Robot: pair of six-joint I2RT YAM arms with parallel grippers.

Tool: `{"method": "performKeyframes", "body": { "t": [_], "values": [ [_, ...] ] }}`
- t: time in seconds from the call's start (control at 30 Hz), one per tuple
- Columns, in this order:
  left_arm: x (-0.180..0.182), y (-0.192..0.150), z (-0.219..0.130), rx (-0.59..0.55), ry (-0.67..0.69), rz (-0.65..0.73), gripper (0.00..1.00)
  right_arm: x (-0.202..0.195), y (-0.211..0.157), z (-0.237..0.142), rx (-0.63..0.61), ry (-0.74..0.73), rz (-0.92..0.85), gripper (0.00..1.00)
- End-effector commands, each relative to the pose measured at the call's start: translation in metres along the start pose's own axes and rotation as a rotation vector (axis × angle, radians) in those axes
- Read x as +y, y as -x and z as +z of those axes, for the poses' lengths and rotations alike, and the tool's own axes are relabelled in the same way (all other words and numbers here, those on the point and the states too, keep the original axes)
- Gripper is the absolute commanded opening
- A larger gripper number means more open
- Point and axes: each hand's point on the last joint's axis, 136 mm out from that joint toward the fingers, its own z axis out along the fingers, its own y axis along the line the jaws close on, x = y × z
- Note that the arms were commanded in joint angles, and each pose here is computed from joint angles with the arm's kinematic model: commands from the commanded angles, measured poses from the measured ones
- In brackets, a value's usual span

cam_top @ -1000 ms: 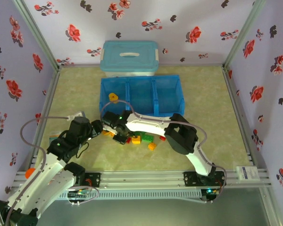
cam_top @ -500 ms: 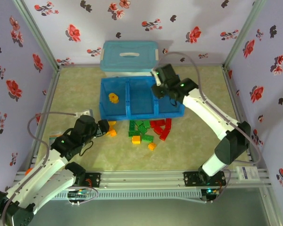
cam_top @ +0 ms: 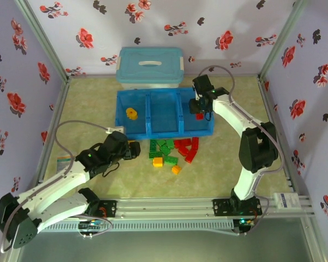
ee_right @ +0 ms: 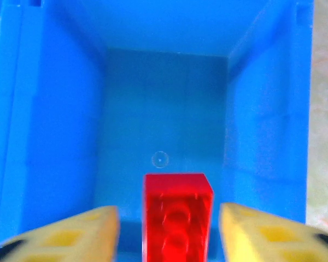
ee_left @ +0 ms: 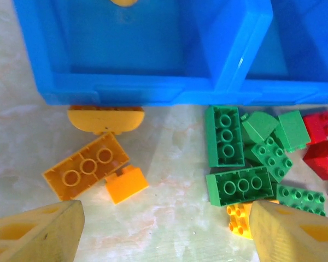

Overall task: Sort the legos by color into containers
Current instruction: Place the lego in the container, then pick up the lego from the center of the table.

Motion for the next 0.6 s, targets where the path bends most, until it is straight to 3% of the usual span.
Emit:
{"method": "performKeyframes", "body": {
  "t": [0.0, 0.03, 0.07, 0.33, 0.57],
  "values": [
    [-0.024, 0.007, 0.001, -0.004, -0.065, 0.030, 0.80, 0.000, 0.013, -0.010, -0.050, -0.008, 0.032, 0.79],
    [-0.029, 0.003, 0.005, 0.011, -0.074, 0.039, 0.80, -0.002, 0.016, -0.017, -0.069, -0.015, 0.041, 0.91],
    [-0.033, 0.000, 0.009, 0.028, -0.079, 0.045, 0.80, -0.003, 0.018, -0.024, -0.087, -0.016, 0.047, 0.95],
    [-0.062, -0.021, 0.039, 0.161, -0.096, 0.111, 0.80, 0.012, 0.010, -0.071, -0.172, 0.013, 0.015, 0.96],
    [-0.072, -0.043, 0.069, 0.270, -0.076, 0.098, 0.79, 0.018, -0.015, -0.082, -0.181, 0.038, 0.015, 0.97]
  ]
}}
